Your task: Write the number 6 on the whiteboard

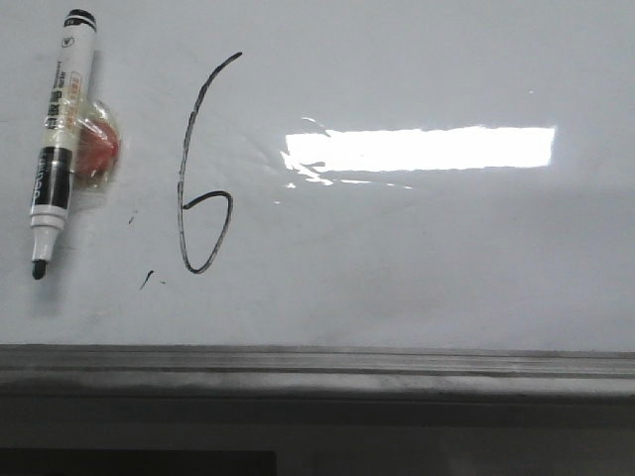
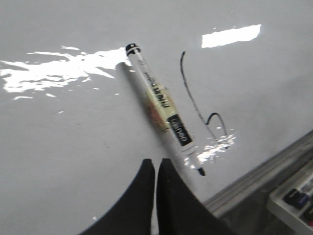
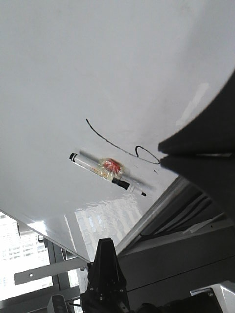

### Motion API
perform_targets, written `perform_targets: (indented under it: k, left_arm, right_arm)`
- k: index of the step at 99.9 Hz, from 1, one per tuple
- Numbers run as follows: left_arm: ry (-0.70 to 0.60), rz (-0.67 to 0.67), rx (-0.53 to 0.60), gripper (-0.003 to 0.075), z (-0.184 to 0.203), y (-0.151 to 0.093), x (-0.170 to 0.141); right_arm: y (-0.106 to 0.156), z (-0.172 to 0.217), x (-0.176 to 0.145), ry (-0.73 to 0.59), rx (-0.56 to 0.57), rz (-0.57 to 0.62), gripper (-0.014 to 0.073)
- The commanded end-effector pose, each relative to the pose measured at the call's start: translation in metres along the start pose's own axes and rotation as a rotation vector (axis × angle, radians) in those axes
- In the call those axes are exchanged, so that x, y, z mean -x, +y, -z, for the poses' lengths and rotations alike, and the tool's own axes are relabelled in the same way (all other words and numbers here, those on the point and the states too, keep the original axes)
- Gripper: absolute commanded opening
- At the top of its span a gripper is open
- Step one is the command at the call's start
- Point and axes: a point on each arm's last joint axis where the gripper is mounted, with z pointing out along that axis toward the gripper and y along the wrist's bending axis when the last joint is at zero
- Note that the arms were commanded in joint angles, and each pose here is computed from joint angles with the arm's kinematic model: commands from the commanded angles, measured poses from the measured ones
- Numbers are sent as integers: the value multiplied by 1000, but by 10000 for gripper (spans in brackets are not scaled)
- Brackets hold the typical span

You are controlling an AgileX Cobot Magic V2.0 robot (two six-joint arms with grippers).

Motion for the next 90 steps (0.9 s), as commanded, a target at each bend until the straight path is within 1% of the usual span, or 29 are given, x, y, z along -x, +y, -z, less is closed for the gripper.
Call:
perform_targets:
  k: [1,12,19,24,29,38,45,59,65,90]
  left_arm:
    - [-96,-19,92,-19,2,6,15]
    - [-92,-7,217,-19,2,12,14]
    - [-102,59,307,-19,2,17,9]
    - [-126,124,377,-19,1,22,3]
    - [-154,161,435,-19,1,26,-3]
    - [-202,161,527,-19,2,31,-14]
    - [-234,162,578,-19,5,32,-24]
    - [-151,189,623,-19,6,33,-32]
    - [-122,199,620,-19,5,33,-34]
    - [91,266,603,-19,4,29,-54]
  right_arm:
    - [-2,0,15,-91,-26,21,-64]
    - [-2,0,15,-91,-26,21,-64]
    - [-2,0,15,-91,-26,21,-64]
    - [-2,0,15,-91,-26,21,-64]
    - [-2,0,15,-91,-26,21,-64]
    - [-2,0,15,-91,-26,21,-64]
    - [-2,0,15,-91,-26,21,-64]
    - [-2,0,15,-91,-26,21,-64]
    - [-2,0,15,-91,-26,21,-64]
    - [-2,0,15,-91,-26,21,-64]
